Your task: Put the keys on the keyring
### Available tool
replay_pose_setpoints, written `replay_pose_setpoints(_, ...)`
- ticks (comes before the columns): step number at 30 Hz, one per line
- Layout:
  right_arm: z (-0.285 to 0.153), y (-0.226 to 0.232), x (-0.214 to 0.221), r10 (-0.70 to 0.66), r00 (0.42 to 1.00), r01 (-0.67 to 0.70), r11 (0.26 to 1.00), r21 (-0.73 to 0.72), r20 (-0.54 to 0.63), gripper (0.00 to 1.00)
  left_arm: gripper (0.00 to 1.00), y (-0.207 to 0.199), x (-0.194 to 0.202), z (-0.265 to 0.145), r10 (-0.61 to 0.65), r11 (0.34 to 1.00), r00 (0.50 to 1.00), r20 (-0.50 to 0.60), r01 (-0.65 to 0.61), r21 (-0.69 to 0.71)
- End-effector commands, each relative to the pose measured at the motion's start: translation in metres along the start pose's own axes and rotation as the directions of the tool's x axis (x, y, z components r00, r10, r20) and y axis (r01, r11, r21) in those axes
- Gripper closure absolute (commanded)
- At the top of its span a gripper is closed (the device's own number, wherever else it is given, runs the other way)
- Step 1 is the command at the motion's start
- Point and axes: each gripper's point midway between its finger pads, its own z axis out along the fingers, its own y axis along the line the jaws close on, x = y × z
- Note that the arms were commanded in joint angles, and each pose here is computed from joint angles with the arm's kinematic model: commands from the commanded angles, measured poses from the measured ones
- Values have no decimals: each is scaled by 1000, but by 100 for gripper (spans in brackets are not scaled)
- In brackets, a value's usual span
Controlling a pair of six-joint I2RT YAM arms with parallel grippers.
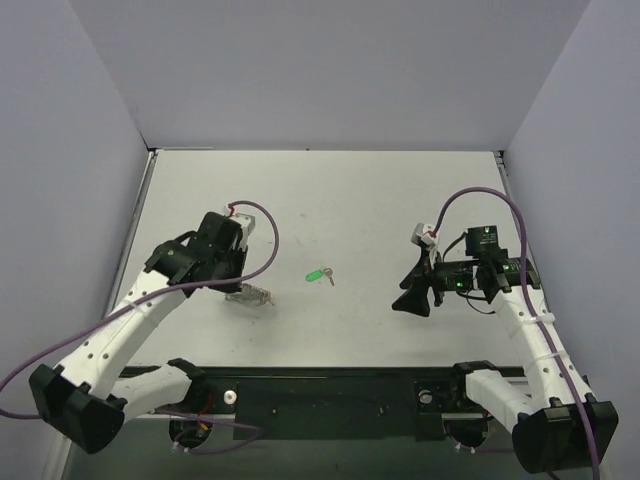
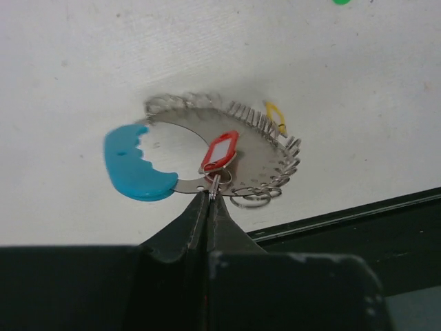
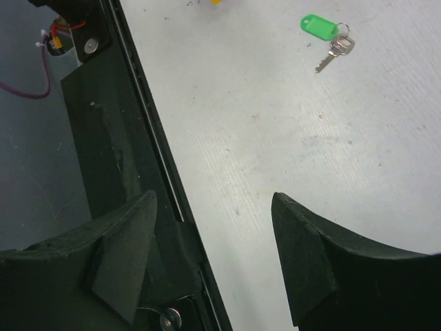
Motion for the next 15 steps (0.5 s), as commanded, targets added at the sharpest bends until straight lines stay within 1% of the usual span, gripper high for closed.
replay_pose_setpoints(1,-5,-5,-10,5,996,-6,1000,5,93,37,100,1,-11,50,-68,995,996,-63,73,72)
replay_pose_setpoints(2,-7,-7,-11,6,994,-8,1000,13,107,37,100,7,-11,65,-79,995,992,-98,84,51)
replay_pose_setpoints(3,-8,-7,-12,8,994,-10,1000,15,113,37,100,13,-20,74,-92,995,991,-92,96,39)
replay_pose_setpoints(4,-10,-8,-11,15,993,-17,1000,17,120,37,100,15,-18,89,-89,995,987,-131,93,25)
replay_pose_setpoints(5,-10,-7,-11,14,992,-16,1000,17,125,37,100,20,-31,95,-98,995,990,-104,99,6)
replay_pose_setpoints(6,-11,-9,-10,14,991,-17,1000,23,129,37,100,24,-31,108,-95,996,987,-131,94,-10)
replay_pose_setpoints(7,-11,-9,-10,15,991,-18,1000,22,131,37,100,30,-46,114,-104,994,990,-97,102,-24)
replay_pose_setpoints(8,-11,-9,-9,15,991,-18,1000,24,133,37,100,33,-45,127,-104,994,987,-125,101,-33)
replay_pose_setpoints(9,-11,-8,-9,16,991,-19,1000,19,135,36,100,39,-58,130,-111,993,989,-99,107,-44)
replay_pose_setpoints(10,-14,-13,-8,24,989,-30,999,39,145,36,100,42,-54,142,-109,993,985,-131,103,-58)
replay_pose_setpoints(11,-15,-13,-8,25,989,-32,999,41,147,36,100,45,-59,152,-112,992,984,-138,103,-66)
replay_pose_setpoints(12,-15,-14,-7,28,989,-35,998,43,148,36,100,46,-62,155,-111,992,984,-140,103,-66)
replay_pose_setpoints(15,-16,-15,-7,31,988,-39,998,47,152,36,100,47,-54,171,-114,992,974,-196,102,-69)
